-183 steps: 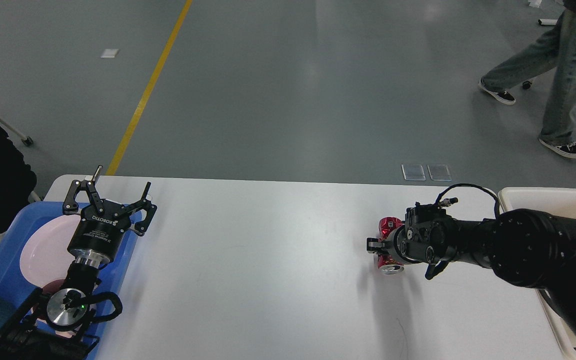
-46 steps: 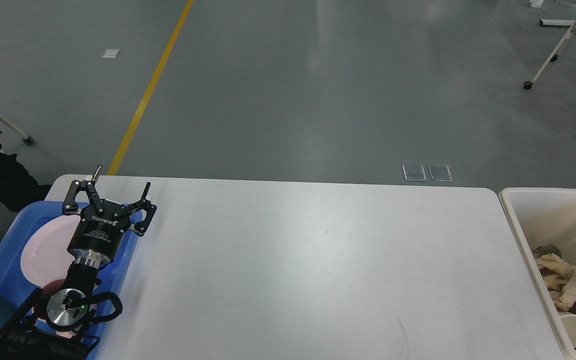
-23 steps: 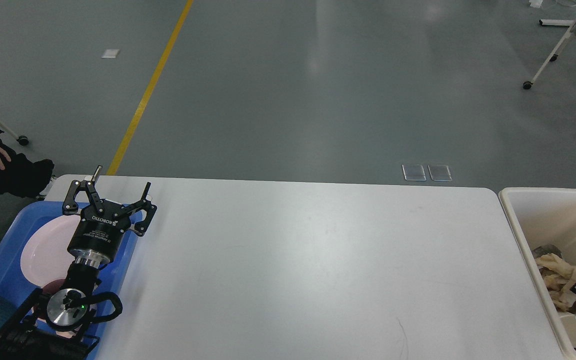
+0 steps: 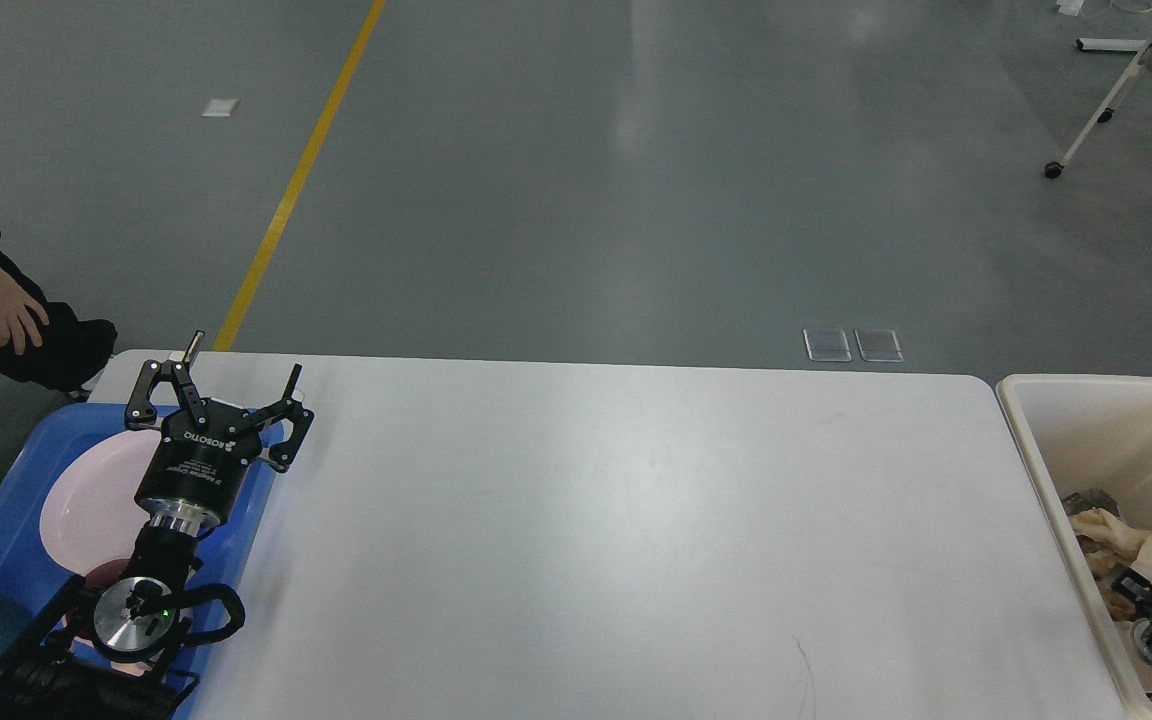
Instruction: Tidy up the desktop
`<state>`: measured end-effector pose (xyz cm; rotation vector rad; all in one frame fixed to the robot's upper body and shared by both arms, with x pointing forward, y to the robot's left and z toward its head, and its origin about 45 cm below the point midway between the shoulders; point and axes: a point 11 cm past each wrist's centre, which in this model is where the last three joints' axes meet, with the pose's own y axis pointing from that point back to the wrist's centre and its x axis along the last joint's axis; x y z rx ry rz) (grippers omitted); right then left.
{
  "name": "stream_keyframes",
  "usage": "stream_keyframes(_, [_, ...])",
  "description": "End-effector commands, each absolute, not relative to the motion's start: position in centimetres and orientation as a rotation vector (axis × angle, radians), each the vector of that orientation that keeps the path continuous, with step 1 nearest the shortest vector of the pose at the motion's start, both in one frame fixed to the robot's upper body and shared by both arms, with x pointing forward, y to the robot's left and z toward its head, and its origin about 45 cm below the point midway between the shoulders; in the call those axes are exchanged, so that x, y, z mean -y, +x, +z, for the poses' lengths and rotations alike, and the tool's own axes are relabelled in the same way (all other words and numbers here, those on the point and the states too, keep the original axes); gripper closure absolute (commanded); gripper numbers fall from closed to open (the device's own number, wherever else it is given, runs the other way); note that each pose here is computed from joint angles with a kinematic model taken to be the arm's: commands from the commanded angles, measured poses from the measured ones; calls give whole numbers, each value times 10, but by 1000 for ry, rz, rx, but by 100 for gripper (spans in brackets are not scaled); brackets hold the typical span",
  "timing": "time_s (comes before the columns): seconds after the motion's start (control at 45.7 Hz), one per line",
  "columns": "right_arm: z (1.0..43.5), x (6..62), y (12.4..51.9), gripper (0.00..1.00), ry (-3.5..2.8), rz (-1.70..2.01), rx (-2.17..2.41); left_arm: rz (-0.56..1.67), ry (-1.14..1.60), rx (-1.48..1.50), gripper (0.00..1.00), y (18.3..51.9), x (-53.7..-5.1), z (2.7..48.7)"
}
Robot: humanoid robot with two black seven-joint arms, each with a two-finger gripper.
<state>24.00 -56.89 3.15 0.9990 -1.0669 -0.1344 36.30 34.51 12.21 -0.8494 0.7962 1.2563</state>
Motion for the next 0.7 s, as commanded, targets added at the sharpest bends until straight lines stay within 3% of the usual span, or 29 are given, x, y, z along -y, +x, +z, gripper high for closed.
stream_keyframes(0.0, [43, 580, 242, 0, 981, -140, 1113, 1256, -850, -796, 4, 363, -345, 122])
stream_keyframes(0.372, [135, 617, 310, 0, 1033, -343, 1860, 1256, -850, -796, 4, 363, -345, 122])
stream_keyframes(0.678, [200, 568, 393, 0, 1392, -502, 2204, 1256, -850, -796, 4, 363, -345, 122])
